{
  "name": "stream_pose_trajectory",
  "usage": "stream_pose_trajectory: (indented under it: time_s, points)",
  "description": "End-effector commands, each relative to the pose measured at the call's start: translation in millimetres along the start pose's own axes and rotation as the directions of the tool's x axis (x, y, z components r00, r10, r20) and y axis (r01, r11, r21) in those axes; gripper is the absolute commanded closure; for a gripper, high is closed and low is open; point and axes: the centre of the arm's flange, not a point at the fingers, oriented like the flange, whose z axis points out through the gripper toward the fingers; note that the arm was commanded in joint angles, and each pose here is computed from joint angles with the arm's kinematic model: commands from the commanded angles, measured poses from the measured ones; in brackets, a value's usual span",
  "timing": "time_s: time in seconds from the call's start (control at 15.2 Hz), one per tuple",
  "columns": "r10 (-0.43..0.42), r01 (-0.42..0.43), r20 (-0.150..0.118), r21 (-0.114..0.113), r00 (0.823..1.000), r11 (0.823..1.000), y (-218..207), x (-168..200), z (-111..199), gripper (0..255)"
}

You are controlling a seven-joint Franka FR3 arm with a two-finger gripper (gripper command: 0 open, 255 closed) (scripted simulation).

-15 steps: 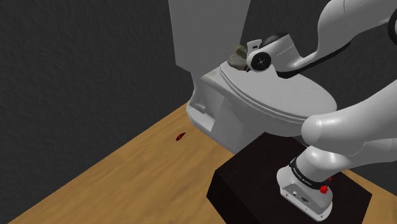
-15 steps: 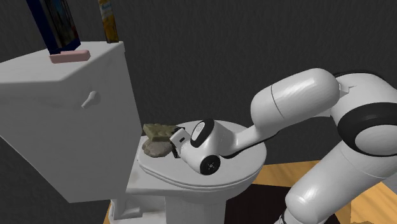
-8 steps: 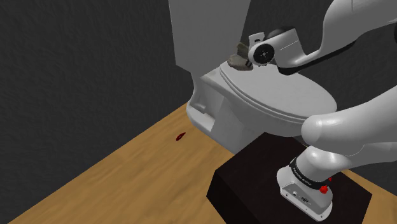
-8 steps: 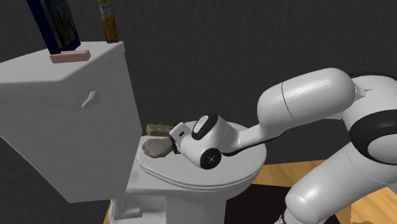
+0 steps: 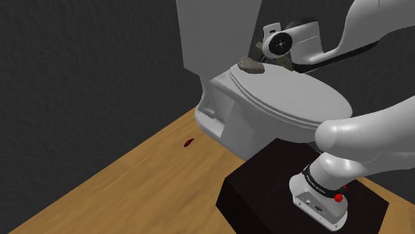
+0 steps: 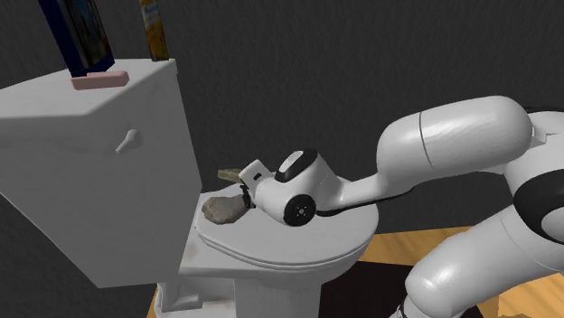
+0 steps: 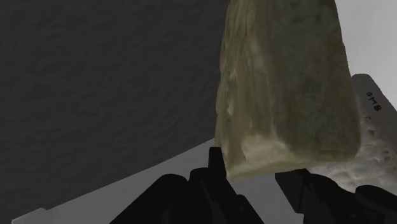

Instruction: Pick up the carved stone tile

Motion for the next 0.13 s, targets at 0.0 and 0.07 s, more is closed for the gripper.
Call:
stream_pose_trajectory:
  time_s: [0.0, 0.07]
  points:
    - [0.0, 0.0, -0.001, -0.002, 1.0, 1.0, 6.9, 2.1, -2.4, 255]
    - [0.0, 0.0, -0.001, -0.002, 1.0, 1.0, 6.9, 2.1, -2.4, 255]
